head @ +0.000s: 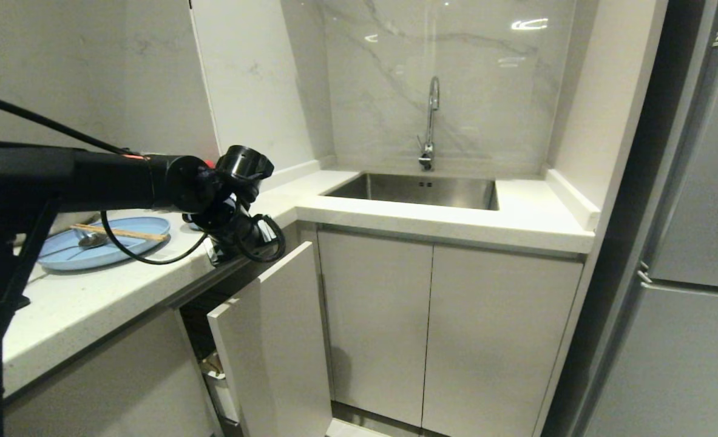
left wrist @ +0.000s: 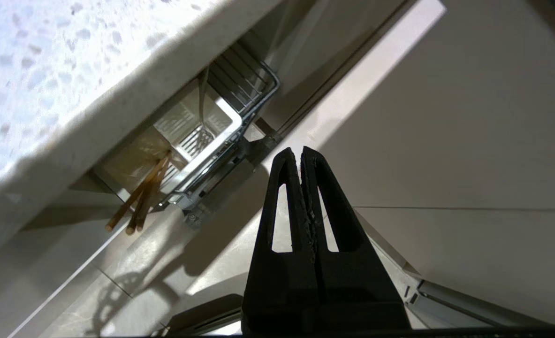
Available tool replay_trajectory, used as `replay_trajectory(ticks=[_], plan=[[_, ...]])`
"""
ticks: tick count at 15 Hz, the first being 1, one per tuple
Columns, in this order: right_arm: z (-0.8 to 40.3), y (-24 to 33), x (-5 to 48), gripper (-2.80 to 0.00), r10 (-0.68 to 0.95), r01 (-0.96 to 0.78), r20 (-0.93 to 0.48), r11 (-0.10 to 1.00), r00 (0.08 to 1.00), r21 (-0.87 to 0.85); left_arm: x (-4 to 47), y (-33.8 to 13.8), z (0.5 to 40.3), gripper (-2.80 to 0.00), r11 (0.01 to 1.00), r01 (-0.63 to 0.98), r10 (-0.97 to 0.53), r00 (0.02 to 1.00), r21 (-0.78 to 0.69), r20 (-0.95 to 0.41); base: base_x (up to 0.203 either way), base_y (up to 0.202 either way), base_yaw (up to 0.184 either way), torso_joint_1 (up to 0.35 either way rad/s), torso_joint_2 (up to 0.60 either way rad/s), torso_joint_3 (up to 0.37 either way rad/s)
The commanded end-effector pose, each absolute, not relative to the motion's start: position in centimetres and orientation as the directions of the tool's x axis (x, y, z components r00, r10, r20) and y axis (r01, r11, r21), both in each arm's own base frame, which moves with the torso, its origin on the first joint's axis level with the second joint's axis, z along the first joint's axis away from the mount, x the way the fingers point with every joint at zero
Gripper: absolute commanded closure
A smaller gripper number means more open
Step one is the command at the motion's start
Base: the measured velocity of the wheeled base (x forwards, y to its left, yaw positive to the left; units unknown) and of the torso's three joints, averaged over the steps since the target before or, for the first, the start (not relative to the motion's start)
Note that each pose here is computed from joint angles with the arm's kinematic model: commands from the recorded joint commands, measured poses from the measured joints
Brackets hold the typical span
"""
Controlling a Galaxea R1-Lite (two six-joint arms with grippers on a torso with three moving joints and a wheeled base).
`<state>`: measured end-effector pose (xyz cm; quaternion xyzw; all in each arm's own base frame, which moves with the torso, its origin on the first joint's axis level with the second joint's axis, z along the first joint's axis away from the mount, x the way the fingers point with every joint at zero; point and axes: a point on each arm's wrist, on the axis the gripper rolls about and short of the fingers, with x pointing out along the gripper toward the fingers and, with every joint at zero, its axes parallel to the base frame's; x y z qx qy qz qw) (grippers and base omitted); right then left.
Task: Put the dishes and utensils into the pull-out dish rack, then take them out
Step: Open the cupboard
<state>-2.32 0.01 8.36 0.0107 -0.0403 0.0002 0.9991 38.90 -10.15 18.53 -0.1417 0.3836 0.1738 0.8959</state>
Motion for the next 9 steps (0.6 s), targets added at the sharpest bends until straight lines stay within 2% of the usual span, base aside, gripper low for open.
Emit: replay_trajectory(ticks=[1, 9], plan=[[7.7, 0.0, -2.1, 0.00, 0.000, -0.001, 0.057, 1.000, 0.998, 0.021, 39.9, -9.7, 17.3, 0.00, 0.891, -0.442, 0.221, 0.623, -0.104, -0.750, 0.000, 0.000, 0.000, 0.000, 0.00, 0.000], [7.6, 0.0, -2.1, 0.00, 0.000, -0.001, 0.056, 1.000, 0.998, 0.021, 41.9, -8.9, 14.4, 0.00, 0.882, -0.467, 0.249, 0.575, -0.062, -0.779, 0.000, 0.000, 0.000, 0.000, 0.00, 0.000]])
